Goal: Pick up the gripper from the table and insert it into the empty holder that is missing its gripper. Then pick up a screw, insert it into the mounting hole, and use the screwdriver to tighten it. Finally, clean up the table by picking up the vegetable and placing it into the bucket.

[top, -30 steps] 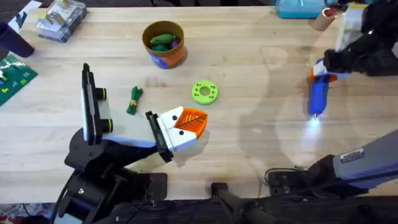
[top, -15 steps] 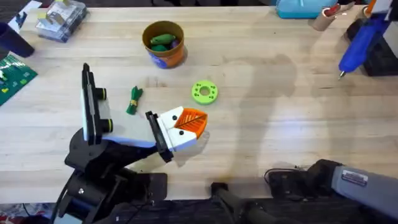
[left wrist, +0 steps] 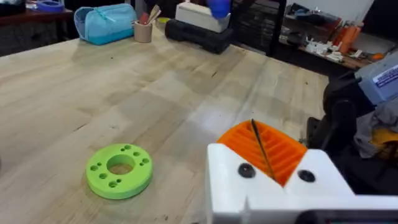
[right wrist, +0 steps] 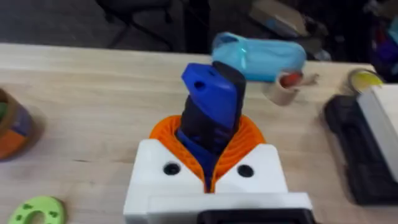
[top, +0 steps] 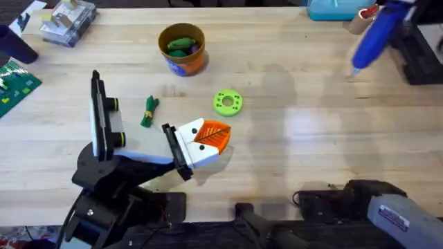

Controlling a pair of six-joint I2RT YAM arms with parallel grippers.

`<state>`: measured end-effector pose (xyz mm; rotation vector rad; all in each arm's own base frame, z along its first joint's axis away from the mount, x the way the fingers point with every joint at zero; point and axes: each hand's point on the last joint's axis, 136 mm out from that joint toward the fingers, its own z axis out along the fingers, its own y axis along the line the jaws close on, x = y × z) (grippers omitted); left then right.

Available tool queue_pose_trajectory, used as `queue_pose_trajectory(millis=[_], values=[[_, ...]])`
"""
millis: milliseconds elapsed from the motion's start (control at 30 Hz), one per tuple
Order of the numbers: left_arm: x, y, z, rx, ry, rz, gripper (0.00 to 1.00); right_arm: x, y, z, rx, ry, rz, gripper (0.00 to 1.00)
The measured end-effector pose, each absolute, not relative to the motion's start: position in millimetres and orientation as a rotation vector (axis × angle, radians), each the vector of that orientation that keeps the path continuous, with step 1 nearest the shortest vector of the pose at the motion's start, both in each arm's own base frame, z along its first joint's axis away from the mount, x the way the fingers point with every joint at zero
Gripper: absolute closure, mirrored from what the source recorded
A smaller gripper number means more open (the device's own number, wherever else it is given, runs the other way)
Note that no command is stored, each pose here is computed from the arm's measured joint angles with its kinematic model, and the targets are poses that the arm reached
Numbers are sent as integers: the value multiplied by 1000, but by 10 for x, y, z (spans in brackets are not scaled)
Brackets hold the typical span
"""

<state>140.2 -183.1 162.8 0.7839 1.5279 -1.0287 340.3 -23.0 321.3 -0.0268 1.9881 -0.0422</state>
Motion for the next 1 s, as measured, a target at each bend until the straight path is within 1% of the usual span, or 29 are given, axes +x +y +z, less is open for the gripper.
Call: queue_pose_trajectory(millis=[233, 433, 533, 767, 867, 1000], values=[[1402, -1831, 1628, 784, 1528, -1029, 985, 3358, 423, 3192, -144, 1779, 123, 974], [1403, -1831, 1627, 784, 1528, -1028, 985, 3273, 1111, 3258, -299, 1667, 288, 974], [1402, -1831, 1628, 784, 1528, -1029, 985, 3202, 1456, 3360, -382, 1605, 376, 974], [1402, -1831, 1628, 784, 1528, -1029, 985, 2904, 2157, 3736, -543, 1385, 588, 974], [1403, -1831, 1628, 784, 1528, -1028, 985, 2729, 2346, 3876, -584, 1311, 658, 974], [1403, -1831, 1628, 784, 1528, -1028, 985, 2537, 2528, 3957, -616, 1267, 744, 974]])
